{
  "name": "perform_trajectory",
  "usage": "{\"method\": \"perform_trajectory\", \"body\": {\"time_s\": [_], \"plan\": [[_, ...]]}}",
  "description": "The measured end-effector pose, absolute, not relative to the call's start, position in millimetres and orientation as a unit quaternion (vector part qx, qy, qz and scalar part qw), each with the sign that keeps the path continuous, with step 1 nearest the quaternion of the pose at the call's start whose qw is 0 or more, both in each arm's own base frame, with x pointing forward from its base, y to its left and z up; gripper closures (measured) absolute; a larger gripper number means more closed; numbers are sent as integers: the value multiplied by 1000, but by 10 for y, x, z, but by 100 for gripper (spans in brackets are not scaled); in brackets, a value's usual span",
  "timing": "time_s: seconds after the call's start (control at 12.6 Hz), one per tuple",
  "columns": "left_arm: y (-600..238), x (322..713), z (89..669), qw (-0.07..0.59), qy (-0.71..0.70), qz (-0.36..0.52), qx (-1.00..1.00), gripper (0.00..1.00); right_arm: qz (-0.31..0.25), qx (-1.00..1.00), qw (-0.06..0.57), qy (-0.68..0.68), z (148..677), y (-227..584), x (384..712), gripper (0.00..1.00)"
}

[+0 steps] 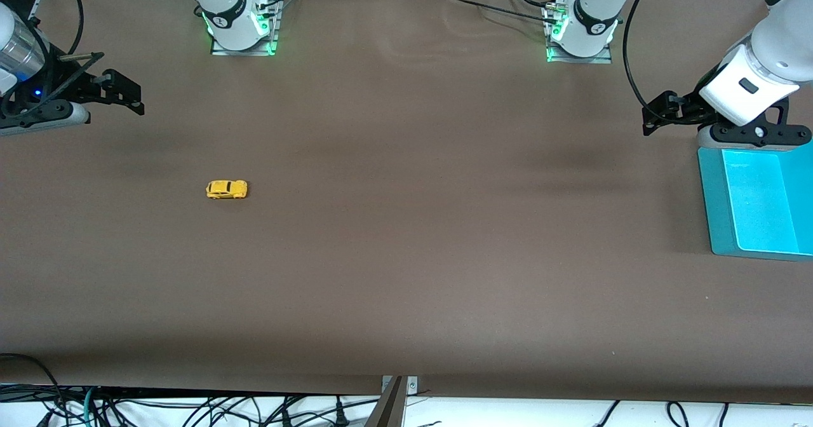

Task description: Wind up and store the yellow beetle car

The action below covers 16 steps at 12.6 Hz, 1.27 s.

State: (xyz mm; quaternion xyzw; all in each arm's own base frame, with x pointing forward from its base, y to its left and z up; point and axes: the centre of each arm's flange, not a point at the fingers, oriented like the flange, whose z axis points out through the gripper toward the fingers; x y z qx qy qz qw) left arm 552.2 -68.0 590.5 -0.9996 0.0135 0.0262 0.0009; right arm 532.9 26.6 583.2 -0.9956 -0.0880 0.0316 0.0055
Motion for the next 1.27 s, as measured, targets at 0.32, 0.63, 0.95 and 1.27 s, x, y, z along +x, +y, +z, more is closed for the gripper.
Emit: {"method": "perform_trajectory", "body": {"time_s": [0.32,0.63,0.95,1.27], "plan": [[-680,5522,5906,1,13,26,-1000,0,36,-995,6,-88,5816,266,5326,0],[-680,5522,5907,1,14,26,-1000,0,41,-995,7,-89,5804,233,5319,0],[-681,5522,5907,1,14,26,-1000,0,43,-995,7,-86,5800,188,5317,0],[-681,5522,5907,1,14,26,-1000,0,46,-995,7,-86,5777,185,5323,0]]}}
